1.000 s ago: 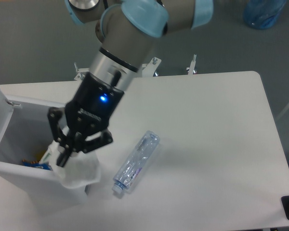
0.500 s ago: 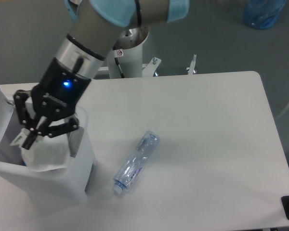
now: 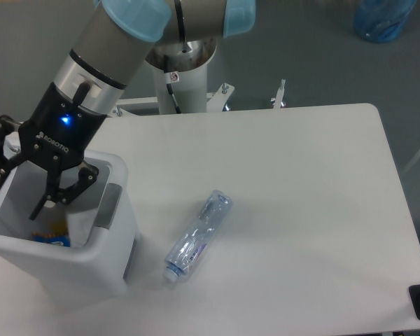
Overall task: Place the trash in the trash can
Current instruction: 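Open the gripper to drop the tissue into the bin, then move the open gripper over the clear plastic water bottle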
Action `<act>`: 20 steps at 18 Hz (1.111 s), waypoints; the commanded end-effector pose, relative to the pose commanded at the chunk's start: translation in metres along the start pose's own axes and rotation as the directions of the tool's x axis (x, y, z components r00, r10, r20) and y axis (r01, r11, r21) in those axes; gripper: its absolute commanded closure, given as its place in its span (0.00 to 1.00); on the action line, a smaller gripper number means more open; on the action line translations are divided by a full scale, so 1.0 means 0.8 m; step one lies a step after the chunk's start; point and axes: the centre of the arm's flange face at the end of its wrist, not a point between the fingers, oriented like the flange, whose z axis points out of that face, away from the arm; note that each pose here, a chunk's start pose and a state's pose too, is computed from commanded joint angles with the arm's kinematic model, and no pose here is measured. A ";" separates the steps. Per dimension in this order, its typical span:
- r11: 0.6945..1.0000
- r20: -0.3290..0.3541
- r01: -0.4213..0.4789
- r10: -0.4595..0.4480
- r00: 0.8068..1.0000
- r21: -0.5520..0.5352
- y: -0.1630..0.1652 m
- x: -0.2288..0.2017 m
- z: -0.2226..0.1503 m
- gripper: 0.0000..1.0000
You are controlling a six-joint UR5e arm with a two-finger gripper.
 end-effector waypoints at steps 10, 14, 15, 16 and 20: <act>0.999 0.184 -0.032 0.032 0.982 -0.003 -0.005 -0.117 -0.026 0.05; 0.999 0.240 -0.032 0.028 0.970 0.011 0.000 -0.189 -0.062 0.05; 0.999 0.247 -0.031 0.028 0.969 0.008 0.003 -0.205 -0.064 0.05; 0.999 0.250 -0.034 0.034 0.968 -0.003 0.007 -0.219 -0.059 0.05; 0.997 0.246 -0.068 0.074 0.966 -0.036 0.013 -0.252 -0.041 0.05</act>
